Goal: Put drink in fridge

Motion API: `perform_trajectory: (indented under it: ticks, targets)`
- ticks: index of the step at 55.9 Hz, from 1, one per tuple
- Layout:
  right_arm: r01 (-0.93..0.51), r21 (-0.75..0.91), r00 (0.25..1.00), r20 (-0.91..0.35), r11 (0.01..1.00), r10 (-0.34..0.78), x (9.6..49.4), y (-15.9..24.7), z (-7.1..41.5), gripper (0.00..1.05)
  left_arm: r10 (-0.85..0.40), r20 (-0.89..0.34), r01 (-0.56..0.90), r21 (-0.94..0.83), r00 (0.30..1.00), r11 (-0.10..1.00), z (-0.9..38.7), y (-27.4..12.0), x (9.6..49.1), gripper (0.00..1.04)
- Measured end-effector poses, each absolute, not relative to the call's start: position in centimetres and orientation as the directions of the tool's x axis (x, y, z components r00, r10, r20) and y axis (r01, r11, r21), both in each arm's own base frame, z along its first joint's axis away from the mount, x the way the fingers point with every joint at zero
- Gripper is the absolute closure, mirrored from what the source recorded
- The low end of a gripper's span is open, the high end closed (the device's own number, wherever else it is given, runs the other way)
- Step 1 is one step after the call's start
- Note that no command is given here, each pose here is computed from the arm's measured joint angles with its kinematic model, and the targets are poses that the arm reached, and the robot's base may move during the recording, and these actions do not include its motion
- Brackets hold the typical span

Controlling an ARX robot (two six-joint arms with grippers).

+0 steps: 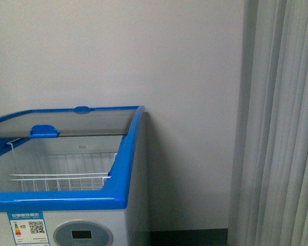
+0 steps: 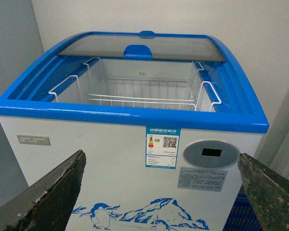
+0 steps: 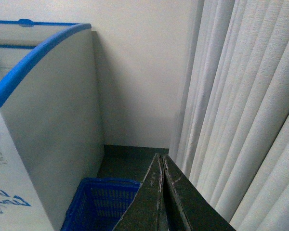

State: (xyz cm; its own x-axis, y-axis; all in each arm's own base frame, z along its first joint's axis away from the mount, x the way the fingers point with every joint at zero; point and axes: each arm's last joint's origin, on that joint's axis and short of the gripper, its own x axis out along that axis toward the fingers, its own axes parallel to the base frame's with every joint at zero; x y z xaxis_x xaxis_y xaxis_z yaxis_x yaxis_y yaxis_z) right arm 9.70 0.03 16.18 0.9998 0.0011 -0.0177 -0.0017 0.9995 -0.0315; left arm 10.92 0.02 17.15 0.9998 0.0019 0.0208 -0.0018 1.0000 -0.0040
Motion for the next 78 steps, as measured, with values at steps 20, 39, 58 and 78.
perform_trajectory:
  ticks: [20,39,58,78]
  targets:
    - [0.045,-0.037,0.999,0.029,0.998,-0.044,9.7,0.0,16.6,0.96,0.002,0.021,-0.001,-0.004,1.0,1.0,17.2,0.0,10.9,0.08]
    - [0.156,-0.106,0.985,0.094,0.982,-0.147,9.6,0.0,17.3,0.29,0.002,0.021,-0.002,-0.004,1.0,1.0,17.2,0.0,10.9,0.08]
    - [0.156,-0.109,0.985,0.094,0.982,-0.146,9.6,0.0,17.3,0.08,0.002,0.021,-0.002,-0.004,1.0,1.0,17.2,0.0,10.9,0.08]
    - [0.156,-0.109,0.985,0.094,0.982,-0.146,9.6,0.0,17.3,0.07,0.002,0.021,-0.002,-0.004,1.0,1.0,17.2,0.0,10.9,0.08]
